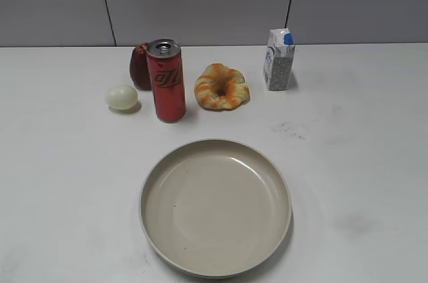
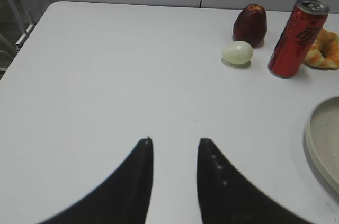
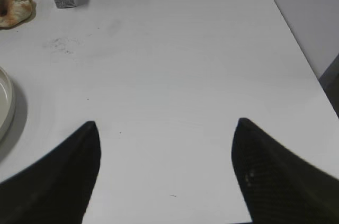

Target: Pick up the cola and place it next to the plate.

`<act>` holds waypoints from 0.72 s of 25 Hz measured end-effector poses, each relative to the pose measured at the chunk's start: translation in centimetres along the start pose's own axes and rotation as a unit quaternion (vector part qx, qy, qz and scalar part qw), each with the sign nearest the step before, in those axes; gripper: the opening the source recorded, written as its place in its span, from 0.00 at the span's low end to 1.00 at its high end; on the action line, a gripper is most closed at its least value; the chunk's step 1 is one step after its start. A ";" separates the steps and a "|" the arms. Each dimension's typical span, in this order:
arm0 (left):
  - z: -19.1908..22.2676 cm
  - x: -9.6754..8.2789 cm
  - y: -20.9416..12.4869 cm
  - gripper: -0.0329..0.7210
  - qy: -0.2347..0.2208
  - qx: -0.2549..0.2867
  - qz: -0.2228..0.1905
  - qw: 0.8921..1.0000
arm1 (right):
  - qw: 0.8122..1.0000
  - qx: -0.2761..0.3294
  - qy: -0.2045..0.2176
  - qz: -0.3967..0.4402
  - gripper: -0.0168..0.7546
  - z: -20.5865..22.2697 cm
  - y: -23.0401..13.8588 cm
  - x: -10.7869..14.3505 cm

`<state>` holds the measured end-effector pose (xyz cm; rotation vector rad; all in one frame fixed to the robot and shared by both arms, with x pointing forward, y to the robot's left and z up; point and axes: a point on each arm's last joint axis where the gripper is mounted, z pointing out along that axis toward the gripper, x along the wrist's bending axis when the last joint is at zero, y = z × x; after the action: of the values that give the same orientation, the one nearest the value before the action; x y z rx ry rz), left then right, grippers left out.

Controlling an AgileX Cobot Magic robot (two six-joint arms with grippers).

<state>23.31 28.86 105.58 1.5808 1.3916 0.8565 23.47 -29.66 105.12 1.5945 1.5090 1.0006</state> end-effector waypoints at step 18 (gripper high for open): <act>0.0 0.0 0.0 0.35 0.000 0.000 0.000 1.000 | 0.999 -0.053 0.005 0.003 0.78 0.7 2.9 0.2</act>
<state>23.31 28.86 105.58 1.5808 1.3916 0.8565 25.40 -29.65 107.42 1.5212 1.4345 1.0754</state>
